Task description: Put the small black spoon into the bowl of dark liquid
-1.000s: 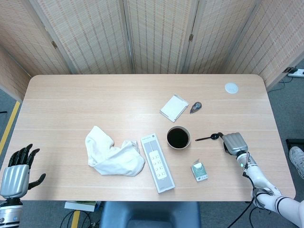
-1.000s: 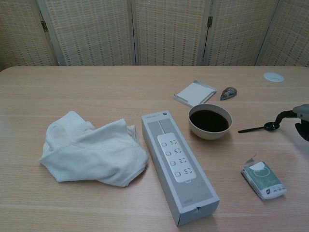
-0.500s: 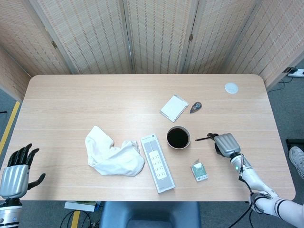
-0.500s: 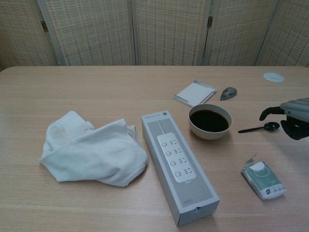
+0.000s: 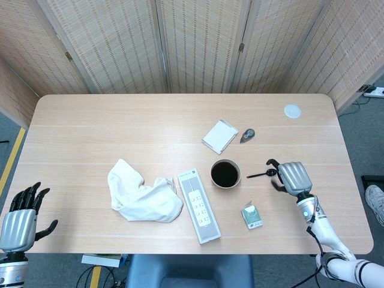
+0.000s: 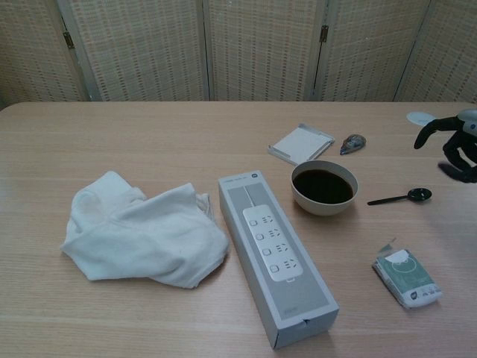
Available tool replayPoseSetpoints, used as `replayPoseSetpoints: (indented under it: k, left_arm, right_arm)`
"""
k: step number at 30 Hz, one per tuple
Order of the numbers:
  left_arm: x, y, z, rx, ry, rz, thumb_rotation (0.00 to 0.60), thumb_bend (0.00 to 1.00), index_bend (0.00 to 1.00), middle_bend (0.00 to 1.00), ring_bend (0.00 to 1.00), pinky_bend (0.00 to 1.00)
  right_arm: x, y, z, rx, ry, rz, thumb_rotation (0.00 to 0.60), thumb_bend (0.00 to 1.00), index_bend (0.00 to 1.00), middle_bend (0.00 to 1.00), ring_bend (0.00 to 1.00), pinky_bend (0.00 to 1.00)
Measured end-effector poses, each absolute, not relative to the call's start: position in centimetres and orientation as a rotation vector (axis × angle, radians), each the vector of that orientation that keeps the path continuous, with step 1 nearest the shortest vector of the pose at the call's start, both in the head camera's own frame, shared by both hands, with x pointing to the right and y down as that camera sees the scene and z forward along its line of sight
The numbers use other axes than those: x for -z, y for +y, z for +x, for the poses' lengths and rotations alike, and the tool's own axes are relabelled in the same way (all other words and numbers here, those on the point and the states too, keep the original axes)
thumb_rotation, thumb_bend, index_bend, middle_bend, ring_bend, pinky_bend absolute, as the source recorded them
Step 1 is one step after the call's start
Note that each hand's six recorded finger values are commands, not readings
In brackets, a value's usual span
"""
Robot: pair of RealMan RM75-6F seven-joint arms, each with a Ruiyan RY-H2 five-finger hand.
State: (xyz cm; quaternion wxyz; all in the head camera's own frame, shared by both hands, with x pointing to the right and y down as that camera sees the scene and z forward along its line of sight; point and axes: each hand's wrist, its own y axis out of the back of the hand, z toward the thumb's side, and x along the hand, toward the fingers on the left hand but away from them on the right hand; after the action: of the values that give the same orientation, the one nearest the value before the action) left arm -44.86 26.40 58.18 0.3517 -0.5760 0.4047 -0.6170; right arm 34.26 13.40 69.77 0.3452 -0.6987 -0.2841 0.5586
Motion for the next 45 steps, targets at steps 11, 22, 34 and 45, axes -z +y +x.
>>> replayPoseSetpoints:
  k: [11, 22, 34, 45]
  left_arm:
    - [-57.9, 26.6, -44.9, 1.594, 1.053, -1.489, 0.600, 0.25, 0.19, 0.08, 0.11, 0.14]
    - [-57.7, 26.6, -45.1, 1.591, 1.059, -1.485, 0.600, 0.25, 0.19, 0.08, 0.11, 0.14]
    - [-57.9, 26.8, -45.2, 1.598, 1.058, -1.490, 0.600, 0.25, 0.19, 0.08, 0.11, 0.14]
    - [-57.9, 27.0, -45.7, 1.616, 1.060, -1.479, 0.600, 0.25, 0.19, 0.08, 0.11, 0.14]
  right_arm:
    - [-69.3, 13.9, 34.8, -1.495, -0.707, -1.793, 0.600, 0.06, 0.33, 0.69, 0.69, 0.67]
    - [-70.5, 12.9, 33.3, -1.447, -0.572, -1.675, 0.600, 0.16, 0.42, 0.96, 1.00, 1.00]
    - [-73.8, 12.4, 31.5, -1.469, -0.448, -1.650, 0.600, 0.18, 0.45, 0.97, 1.00, 1.00]
    - [-77.2, 12.3, 29.6, -1.506, -0.367, -1.674, 0.600, 0.19, 0.45, 0.97, 1.00, 1.00]
